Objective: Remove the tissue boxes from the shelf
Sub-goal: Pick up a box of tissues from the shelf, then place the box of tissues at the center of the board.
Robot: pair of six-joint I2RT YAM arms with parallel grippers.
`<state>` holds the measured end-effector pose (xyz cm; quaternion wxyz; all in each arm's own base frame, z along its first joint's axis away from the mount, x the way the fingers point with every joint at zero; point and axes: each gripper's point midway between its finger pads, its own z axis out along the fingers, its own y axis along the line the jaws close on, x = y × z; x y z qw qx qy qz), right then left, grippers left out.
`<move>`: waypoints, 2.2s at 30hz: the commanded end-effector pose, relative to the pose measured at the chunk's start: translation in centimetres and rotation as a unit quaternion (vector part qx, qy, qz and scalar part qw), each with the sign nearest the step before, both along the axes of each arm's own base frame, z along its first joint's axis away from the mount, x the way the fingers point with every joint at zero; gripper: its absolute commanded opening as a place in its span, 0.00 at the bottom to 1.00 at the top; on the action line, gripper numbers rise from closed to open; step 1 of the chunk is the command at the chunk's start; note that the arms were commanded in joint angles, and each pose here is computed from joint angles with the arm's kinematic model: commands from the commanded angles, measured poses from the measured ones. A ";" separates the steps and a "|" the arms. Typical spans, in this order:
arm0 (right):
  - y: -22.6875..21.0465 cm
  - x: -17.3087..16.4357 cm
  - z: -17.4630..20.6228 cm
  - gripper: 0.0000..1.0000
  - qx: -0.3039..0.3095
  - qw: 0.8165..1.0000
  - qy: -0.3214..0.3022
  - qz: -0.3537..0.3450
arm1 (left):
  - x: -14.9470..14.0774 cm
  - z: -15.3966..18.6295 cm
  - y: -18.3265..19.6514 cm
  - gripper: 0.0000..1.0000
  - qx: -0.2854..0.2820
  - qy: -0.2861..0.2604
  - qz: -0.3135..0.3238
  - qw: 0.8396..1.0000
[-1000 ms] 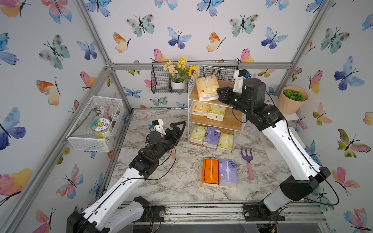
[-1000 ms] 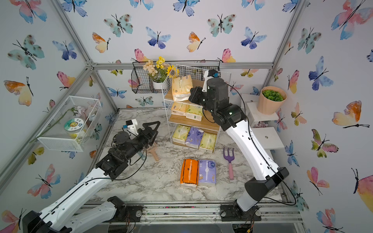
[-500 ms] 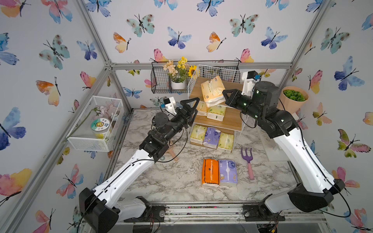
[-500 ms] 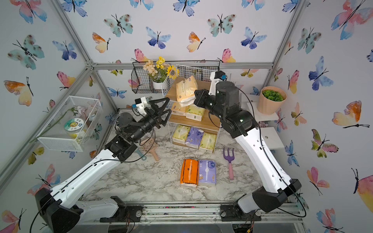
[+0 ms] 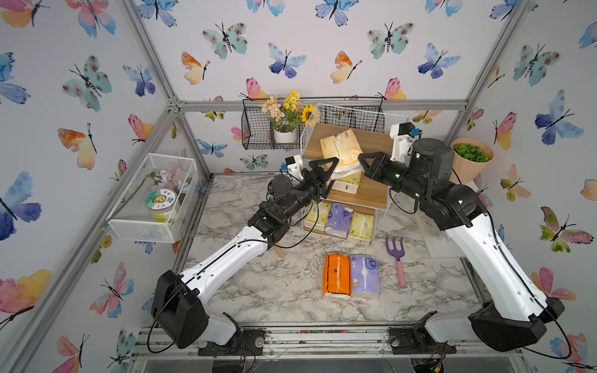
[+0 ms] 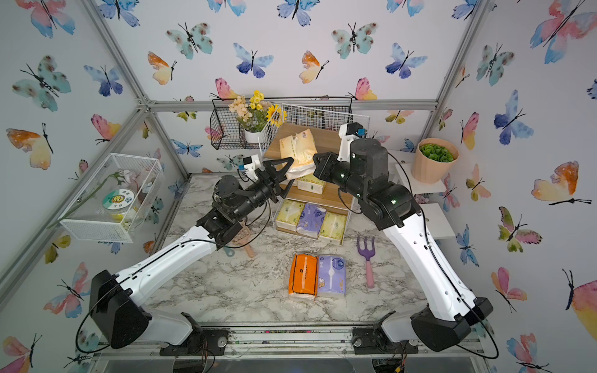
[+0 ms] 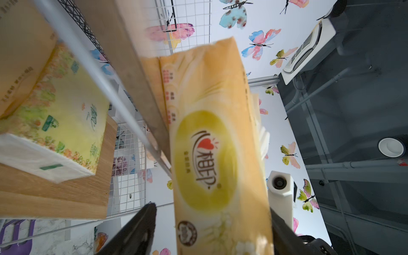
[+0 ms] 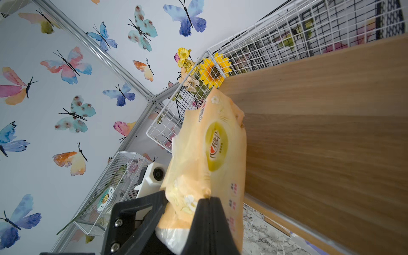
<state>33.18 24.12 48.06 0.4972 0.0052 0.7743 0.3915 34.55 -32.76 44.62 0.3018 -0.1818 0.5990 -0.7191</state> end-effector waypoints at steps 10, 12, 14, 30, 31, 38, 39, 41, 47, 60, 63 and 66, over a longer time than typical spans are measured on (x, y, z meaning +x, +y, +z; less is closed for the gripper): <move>-0.3 -1.2 -0.2 0.05 0.002 1.000 0.006 0.010 | -1.2 3.1 0.0 0.31 -0.024 -0.047 -0.013 0.999; -0.3 -1.2 -0.1 0.07 -0.001 1.000 0.004 0.012 | -1.4 3.2 0.2 0.26 -0.018 -0.052 -0.010 0.998; -0.3 -1.4 0.1 0.12 -0.003 1.000 0.001 0.015 | -1.6 3.3 0.4 0.22 -0.014 -0.057 -0.009 0.998; 0.5 -5.8 2.9 0.85 0.060 0.986 -0.110 0.111 | -8.0 -0.8 5.9 0.17 0.111 -0.109 0.000 0.988; 0.6 -6.1 2.7 0.85 0.058 0.985 -0.113 0.117 | -8.3 -1.8 6.4 0.17 0.133 -0.105 -0.002 0.986; 0.8 -7.2 0.5 0.84 0.051 0.983 -0.107 0.143 | -11.8 -9.2 10.5 0.15 0.279 -0.070 -0.008 0.958; 0.7 -7.3 0.2 0.84 0.049 0.983 -0.106 0.142 | -12.4 -10.8 11.0 0.15 0.293 -0.058 -0.013 0.954; 0.5 -7.3 -0.2 0.84 0.045 0.984 -0.105 0.138 | -13.5 -13.5 12.1 0.15 0.318 -0.028 -0.018 0.947; 0.3 -7.2 -1.2 0.84 0.040 0.986 -0.095 0.130 | -16.3 -19.3 14.3 0.16 0.341 0.018 -0.026 0.940; 1.2 -7.3 -1.9 0.83 0.054 0.984 -0.076 0.154 | -17.9 -29.2 11.9 0.16 0.360 0.064 -0.132 0.921; 1.1 -7.3 -2.1 0.83 0.051 0.985 -0.070 0.151 | -17.4 -30.3 11.1 0.17 0.361 0.063 -0.143 0.919; 1.0 -7.3 -2.1 0.83 0.048 0.985 -0.067 0.150 | -16.7 -30.7 10.4 0.17 0.351 0.053 -0.143 0.924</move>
